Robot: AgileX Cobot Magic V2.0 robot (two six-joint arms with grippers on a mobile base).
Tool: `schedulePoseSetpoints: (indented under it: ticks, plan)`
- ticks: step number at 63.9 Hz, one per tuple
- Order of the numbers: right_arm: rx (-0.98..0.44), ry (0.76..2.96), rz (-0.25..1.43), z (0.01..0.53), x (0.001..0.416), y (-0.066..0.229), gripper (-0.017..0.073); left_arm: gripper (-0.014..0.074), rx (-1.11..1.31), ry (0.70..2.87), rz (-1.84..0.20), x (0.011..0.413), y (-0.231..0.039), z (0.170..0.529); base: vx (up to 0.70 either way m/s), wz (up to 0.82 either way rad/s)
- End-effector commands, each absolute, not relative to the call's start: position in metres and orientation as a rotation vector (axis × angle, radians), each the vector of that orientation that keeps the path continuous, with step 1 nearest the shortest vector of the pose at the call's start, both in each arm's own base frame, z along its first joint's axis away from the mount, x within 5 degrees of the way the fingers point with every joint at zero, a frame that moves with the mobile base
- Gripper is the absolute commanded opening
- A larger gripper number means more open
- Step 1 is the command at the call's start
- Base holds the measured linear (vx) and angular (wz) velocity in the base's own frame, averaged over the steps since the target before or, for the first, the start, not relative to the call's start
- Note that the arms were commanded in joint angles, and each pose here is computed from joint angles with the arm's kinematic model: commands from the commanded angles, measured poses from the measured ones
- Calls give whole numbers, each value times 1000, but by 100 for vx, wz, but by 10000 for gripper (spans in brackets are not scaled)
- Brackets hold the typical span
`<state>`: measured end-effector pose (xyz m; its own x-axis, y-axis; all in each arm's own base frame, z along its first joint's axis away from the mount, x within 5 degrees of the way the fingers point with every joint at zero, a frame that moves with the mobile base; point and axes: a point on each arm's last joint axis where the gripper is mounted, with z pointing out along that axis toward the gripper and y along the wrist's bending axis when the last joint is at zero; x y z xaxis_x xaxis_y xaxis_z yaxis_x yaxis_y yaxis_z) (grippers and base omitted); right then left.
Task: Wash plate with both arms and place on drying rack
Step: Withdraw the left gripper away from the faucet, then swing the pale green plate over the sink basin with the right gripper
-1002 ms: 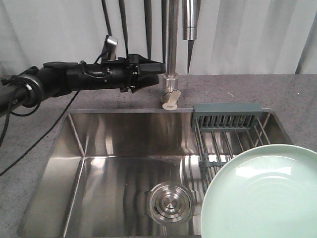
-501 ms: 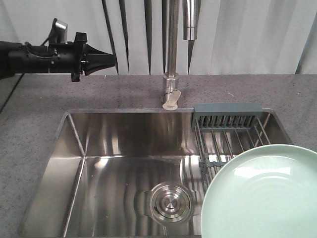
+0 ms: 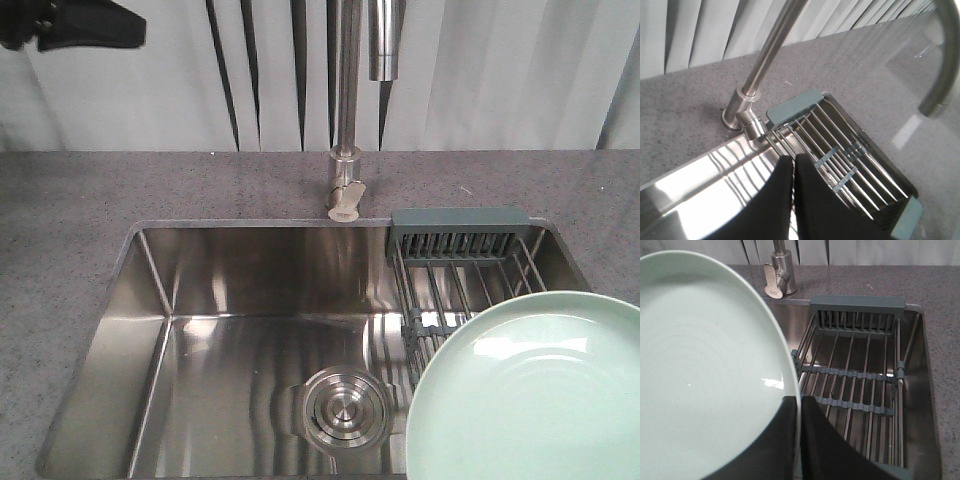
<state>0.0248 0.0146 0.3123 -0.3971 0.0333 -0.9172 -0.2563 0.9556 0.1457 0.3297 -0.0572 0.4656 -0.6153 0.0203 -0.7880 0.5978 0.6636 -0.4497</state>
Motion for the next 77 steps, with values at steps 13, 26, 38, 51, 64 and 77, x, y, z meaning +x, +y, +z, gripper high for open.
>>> schedulePoseSetpoints:
  ticks: [13, 26, 38, 51, 64, 77]
  plan:
    - [-144, 1863, 324, 326, 27, 15, -2, -6, 572, 1866, -700, 191, -58, 540, 0, 0]
    - [-134, 1854, 335, 327, 28, 15, -2, -6, 569, 1803, -630, 130, -58, 510, 0, 0]
    - [-110, 1864, 357, 329, 36, 17, -2, -6, 465, 1739, -568, 81, -54, 454, 0, 0]
    - [-107, 2055, 334, 334, 82, 27, -2, -6, 367, 1696, -524, 50, -49, 394, 0, 0]
    - [-201, 2218, 293, 337, 135, 40, -2, -6, 332, 1676, -492, 39, -47, 362, 0, 0]
    - [-385, 2368, 502, 310, 178, 69, -2, -6, 294, 1662, -446, 39, -43, 347, 0, 0]
